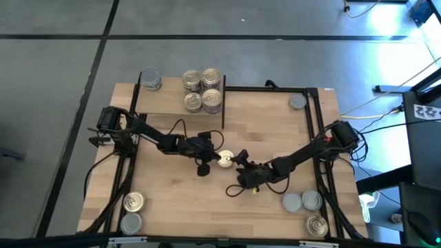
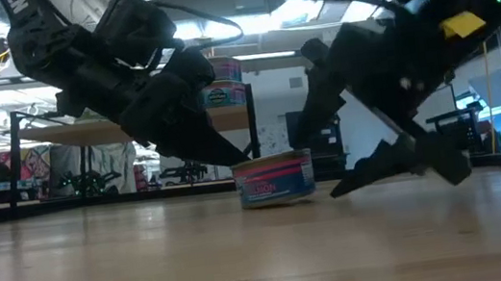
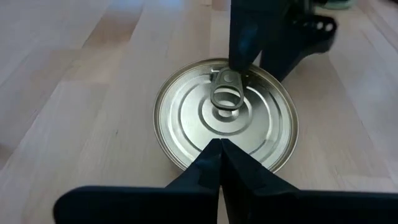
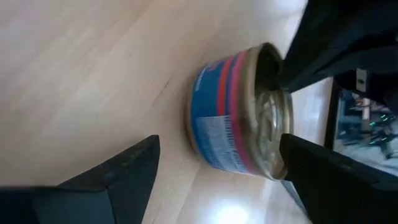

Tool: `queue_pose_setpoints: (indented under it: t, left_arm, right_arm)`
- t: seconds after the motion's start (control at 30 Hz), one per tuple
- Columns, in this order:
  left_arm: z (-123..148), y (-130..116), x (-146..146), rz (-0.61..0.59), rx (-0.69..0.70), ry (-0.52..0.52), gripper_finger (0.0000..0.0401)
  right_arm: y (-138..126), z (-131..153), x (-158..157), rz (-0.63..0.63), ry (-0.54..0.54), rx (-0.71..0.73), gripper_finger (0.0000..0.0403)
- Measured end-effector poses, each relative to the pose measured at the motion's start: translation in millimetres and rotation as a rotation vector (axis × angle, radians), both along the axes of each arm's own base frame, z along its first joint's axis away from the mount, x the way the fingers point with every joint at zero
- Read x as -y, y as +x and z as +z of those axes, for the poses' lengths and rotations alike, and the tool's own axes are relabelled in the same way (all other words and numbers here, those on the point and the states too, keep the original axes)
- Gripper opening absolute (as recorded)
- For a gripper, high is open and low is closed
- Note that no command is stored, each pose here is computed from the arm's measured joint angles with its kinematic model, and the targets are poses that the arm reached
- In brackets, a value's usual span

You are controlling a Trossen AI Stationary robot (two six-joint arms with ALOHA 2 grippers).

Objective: Stack canned seafood by type on shelf
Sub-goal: Stack the blue tuna can on top of the blue tuna can on the shelf

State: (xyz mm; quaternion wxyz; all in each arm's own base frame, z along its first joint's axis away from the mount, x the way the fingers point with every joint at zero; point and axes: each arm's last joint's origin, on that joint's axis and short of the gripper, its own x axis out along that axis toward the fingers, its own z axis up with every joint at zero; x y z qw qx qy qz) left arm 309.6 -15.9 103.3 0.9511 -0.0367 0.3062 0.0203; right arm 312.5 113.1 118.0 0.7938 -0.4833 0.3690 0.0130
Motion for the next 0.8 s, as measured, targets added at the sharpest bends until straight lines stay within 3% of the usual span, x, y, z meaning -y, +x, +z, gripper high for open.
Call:
queue_pose_setpoints:
  t: [0.57, 0.8]
  left_arm:
    - [-3.8, -6.9, -0.4, 0.015, 0.034, -0.024, 0.0005]
    - [-3.5, -7.0, -0.5, 0.021, 0.043, -0.028, 0.0005]
  right_arm:
    - [11.8, -8.0, 24.2, 0.006, -0.105, -0.038, 0.0330]
    - [22.6, -13.5, 20.8, 0.086, -0.145, 0.026, 0.0330]
